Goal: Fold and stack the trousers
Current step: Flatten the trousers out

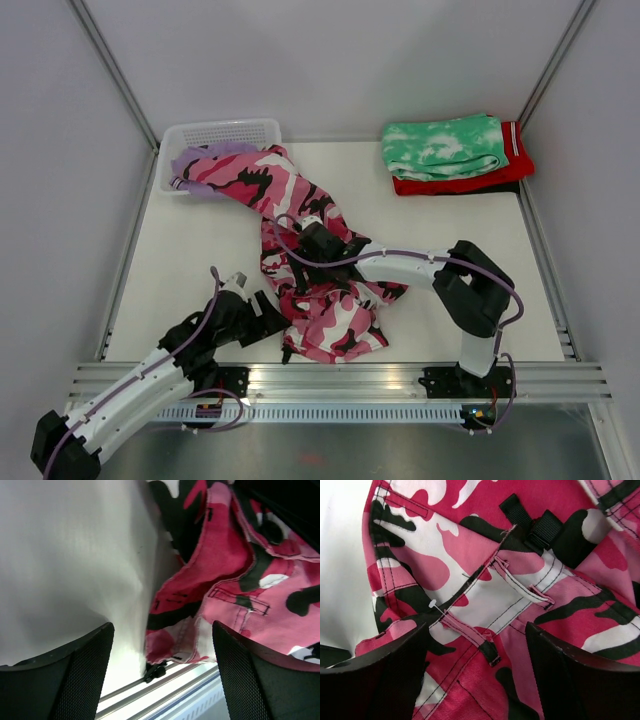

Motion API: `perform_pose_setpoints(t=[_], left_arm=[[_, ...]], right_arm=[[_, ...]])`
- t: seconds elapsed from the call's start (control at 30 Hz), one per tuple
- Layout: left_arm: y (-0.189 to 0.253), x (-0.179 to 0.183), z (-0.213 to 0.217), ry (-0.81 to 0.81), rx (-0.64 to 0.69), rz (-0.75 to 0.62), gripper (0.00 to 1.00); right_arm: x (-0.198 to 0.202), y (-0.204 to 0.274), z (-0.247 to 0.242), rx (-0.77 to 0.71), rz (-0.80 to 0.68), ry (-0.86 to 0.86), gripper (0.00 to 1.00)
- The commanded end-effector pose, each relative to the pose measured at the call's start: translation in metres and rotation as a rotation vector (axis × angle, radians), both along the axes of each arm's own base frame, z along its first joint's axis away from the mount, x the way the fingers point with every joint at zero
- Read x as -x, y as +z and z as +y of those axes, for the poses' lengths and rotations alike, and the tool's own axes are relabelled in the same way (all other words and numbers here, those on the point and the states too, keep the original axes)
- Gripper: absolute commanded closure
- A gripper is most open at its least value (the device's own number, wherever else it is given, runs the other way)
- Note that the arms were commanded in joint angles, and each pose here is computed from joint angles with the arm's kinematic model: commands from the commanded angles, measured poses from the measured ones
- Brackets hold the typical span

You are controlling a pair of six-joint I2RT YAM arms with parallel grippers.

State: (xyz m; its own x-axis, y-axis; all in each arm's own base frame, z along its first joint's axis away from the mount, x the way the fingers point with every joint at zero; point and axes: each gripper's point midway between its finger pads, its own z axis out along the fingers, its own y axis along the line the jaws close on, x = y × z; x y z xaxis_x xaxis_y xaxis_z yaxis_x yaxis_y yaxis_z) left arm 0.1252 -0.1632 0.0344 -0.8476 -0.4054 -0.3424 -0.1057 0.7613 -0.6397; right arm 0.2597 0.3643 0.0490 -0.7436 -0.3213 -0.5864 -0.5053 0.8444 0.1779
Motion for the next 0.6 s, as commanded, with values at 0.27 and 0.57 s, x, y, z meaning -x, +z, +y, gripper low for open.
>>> perform_pose_setpoints(t=[0.27,0.57], left_arm=[[0.006,0.004,-0.042,-0.186,0.224,-0.109,0.23],[0.007,0.003,-0.048,-0.235,0.223,-0.131,0.98]], right_arm=[[-0.014,0.012,0.011,-0.009,-0.036,-0.02,1.0],[-0.039,0.193,-0.006,-0.363,-0.394,-0.184,1.0]])
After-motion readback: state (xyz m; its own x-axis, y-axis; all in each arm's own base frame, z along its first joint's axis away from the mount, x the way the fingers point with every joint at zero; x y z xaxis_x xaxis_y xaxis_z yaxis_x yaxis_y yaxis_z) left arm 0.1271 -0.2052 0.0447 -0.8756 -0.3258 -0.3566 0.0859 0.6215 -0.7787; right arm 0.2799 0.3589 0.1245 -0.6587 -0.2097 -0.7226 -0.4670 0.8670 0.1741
